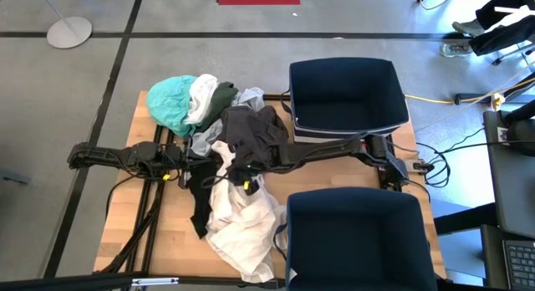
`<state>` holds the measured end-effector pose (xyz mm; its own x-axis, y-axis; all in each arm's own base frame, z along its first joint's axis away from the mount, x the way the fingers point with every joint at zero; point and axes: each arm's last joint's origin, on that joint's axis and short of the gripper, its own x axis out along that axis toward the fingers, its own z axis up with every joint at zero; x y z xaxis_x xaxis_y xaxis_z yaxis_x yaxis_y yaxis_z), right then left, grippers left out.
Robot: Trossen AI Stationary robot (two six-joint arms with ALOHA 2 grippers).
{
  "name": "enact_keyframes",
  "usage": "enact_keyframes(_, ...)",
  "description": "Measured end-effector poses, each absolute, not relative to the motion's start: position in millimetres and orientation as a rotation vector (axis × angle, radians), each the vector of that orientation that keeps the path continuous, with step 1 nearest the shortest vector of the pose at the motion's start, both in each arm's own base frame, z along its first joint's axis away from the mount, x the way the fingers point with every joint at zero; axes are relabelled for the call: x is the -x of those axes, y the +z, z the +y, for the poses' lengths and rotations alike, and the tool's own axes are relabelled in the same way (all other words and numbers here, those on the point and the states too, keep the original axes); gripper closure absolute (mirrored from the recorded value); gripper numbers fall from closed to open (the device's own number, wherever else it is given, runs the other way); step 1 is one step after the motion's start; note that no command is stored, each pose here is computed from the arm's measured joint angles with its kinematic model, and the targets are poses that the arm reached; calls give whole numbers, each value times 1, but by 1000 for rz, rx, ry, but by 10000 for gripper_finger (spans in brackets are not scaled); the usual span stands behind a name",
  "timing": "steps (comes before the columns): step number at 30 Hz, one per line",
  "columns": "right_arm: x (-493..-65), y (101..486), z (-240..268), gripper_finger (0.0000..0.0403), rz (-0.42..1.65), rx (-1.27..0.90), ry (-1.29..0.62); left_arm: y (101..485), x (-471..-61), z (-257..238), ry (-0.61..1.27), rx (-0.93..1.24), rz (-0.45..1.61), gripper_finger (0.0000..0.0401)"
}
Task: Sort clothes
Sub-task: Put the white boxer into the top blue laundry organizer
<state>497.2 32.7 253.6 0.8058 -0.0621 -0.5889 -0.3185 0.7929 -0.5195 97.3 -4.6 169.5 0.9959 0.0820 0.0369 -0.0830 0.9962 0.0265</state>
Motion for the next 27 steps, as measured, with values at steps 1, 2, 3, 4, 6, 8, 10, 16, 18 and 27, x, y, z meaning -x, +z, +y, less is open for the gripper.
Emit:
enact_keyframes(1, -495, 261, 32, 382, 615, 639, 139, 170, -97, -5, 83, -27, -36, 401)
enact_keyframes(2, -491, 269, 32, 382, 606, 626, 132, 170, -97, -5, 83, -27, -36, 401)
enact_keyframes(3, -489, 277, 32, 383, 590, 622, 126, 170, -97, -5, 83, -27, -36, 401)
enact_keyframes(4, -485, 285, 32, 388, 573, 618, 119, 170, -97, -5, 83, -28, -36, 401)
enact_keyframes(6, -479, 301, 31, 396, 544, 614, 108, 170, -97, -5, 83, -28, -36, 401)
enact_keyframes(8, -472, 315, 30, 396, 517, 617, 78, 170, -97, -5, 83, -28, -36, 401)
enact_keyframes(10, -465, 331, 28, 389, 496, 624, 24, 170, -97, -5, 83, -28, -36, 401)
enact_keyframes(16, -439, 374, 22, 390, 434, 643, -131, 170, -97, -5, 83, -28, -36, 401)
enact_keyframes(18, -429, 389, 20, 395, 410, 645, -182, 170, -97, -5, 83, -28, -36, 401)
enact_keyframes(27, -379, 449, 4, 382, 333, 629, -461, 170, -97, -5, 85, -29, -36, 401)
